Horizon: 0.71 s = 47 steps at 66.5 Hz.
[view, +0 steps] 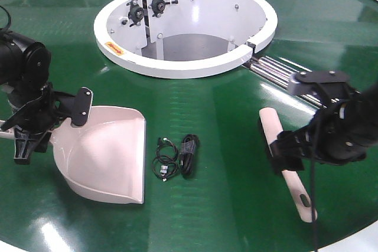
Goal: Clean and inspect green conveyor with broom and dustpan
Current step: 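Reach the right gripper down and grasp the pink brush handle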
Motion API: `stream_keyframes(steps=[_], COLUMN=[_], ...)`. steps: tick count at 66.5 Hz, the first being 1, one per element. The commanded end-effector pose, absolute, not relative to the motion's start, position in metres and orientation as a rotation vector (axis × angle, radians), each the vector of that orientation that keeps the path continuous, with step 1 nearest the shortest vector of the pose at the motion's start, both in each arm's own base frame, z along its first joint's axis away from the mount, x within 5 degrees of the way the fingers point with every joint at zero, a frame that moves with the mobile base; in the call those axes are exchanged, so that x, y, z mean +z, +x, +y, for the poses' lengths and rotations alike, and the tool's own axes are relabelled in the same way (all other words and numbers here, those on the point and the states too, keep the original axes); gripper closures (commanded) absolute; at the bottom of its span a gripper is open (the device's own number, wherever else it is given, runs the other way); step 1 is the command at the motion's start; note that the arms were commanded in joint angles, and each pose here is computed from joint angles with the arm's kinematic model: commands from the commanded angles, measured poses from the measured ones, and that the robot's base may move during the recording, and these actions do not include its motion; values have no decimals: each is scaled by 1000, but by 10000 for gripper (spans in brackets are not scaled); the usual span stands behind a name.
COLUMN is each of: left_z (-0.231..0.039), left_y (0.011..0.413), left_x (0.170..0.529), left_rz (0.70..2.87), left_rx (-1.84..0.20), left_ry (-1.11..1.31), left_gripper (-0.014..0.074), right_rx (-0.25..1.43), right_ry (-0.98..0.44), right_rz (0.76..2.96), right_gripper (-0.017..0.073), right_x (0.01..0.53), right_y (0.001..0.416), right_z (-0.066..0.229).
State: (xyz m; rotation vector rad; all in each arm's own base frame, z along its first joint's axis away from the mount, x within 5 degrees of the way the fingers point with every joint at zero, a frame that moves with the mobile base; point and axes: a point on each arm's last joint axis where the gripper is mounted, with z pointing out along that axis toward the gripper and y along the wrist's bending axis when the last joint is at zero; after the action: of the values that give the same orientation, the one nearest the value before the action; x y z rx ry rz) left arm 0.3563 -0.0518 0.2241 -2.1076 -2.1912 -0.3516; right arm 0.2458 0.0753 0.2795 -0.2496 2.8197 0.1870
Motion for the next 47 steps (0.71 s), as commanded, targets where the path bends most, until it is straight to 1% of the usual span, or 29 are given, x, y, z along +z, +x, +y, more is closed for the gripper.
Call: stream_keyframes(steps=[1, 10, 24, 35, 47], left_z=[-54, -54, -54, -54, -54], left_y=[353, 353, 353, 353, 353], left_x=[247, 247, 247, 247, 247], left_rz=[-2212, -2212, -2212, -2212, -2212], left_rx=[-408, -408, -408, -408, -408], left_ry=[-2138, -2138, -2138, -2138, -2138], left_gripper=[600, 600, 600, 600, 600], right_rx=[156, 119, 102, 82, 21], right_ry=[-258, -231, -203, -178, -164], right_rz=[2829, 2929, 3004, 3074, 3133], right_gripper=[-19, -5, 20, 28, 57], right_x=[281, 260, 236, 217, 199], right_y=[262, 283, 306, 314, 318], right_z=[79, 83, 90, 92, 91])
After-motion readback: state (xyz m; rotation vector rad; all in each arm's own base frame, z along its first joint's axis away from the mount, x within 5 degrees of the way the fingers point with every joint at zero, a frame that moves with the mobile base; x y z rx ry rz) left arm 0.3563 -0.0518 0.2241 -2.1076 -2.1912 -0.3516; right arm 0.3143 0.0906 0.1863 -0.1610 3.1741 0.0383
